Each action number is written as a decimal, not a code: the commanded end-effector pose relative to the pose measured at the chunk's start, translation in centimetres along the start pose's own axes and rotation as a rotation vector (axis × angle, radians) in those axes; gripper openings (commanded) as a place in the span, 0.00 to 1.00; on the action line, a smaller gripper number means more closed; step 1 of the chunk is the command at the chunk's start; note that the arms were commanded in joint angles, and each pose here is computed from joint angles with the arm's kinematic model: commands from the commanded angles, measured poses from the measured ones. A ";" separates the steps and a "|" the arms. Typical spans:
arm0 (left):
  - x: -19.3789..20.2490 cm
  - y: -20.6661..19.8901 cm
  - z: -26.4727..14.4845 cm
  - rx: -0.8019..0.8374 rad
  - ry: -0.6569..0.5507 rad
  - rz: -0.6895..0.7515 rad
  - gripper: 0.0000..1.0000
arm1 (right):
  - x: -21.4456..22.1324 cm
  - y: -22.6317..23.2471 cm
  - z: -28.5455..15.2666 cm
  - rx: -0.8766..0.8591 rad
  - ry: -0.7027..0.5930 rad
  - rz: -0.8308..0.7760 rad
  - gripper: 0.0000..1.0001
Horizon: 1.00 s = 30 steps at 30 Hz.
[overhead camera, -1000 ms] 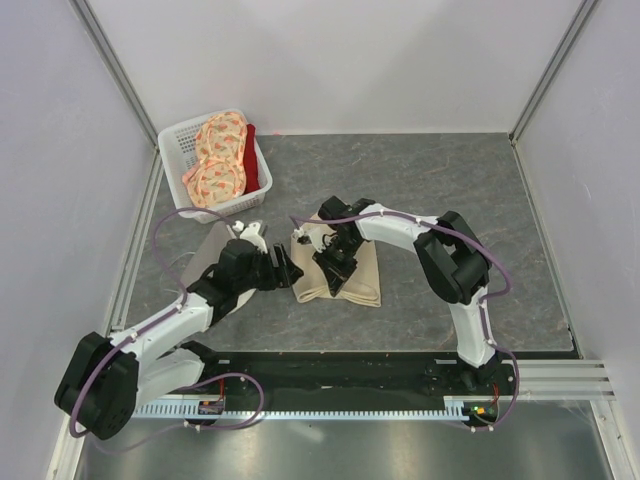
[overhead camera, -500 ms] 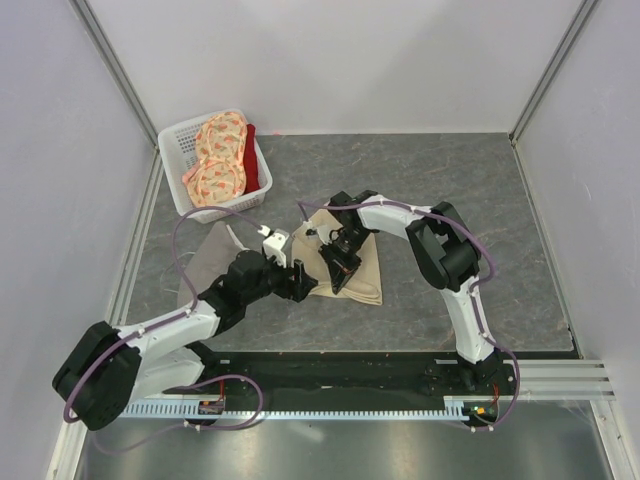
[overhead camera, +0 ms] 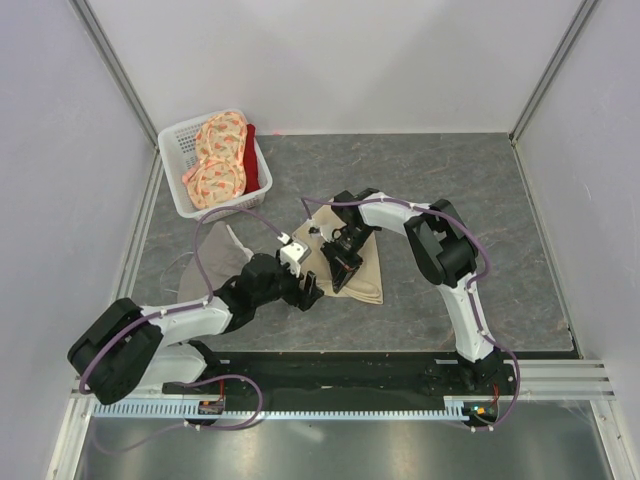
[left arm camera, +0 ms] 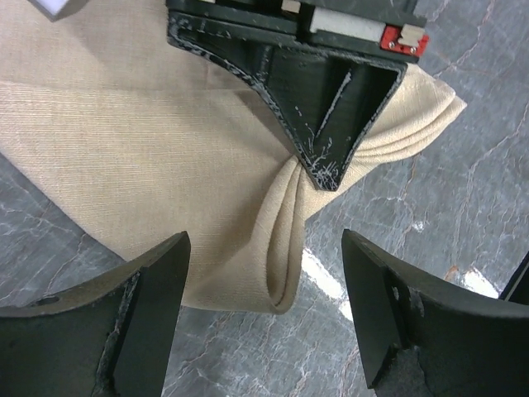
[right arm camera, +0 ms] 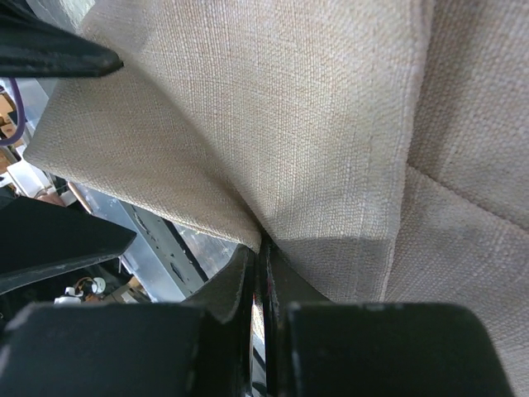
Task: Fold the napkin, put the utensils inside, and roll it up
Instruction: Roll the napkin with the utensil
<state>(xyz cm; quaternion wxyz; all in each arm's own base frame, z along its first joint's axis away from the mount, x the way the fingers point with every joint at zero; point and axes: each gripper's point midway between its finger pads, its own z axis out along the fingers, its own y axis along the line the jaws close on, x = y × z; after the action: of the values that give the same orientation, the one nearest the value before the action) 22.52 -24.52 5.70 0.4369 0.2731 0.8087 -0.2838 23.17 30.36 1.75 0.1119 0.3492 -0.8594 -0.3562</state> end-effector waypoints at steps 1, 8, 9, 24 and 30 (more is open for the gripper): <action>-2.5 -0.5 0.4 0.009 -0.079 0.110 0.81 | -1.1 -0.2 -0.3 -0.014 -0.025 -0.036 0.00; -1.1 -0.2 0.7 -0.032 -0.019 0.138 0.79 | -1.2 -0.4 -0.3 -0.017 -0.029 -0.026 0.00; -1.3 -0.2 0.8 -0.039 -0.016 0.138 0.78 | -1.2 -0.4 -0.3 -0.017 -0.029 -0.026 0.00; 0.4 1.7 1.6 -0.156 0.117 0.120 0.44 | -1.8 0.0 -0.9 -0.056 -0.056 -0.024 0.00; 0.8 1.9 1.9 -0.177 0.154 0.092 0.04 | -2.8 0.9 -2.5 -0.094 -0.128 -0.037 0.05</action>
<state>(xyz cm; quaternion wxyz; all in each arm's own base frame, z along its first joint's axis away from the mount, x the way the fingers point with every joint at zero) 23.75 -24.22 3.41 0.4075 0.2936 0.8444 -0.1862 23.88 30.46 2.15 0.1124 0.3312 -0.8547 -0.3836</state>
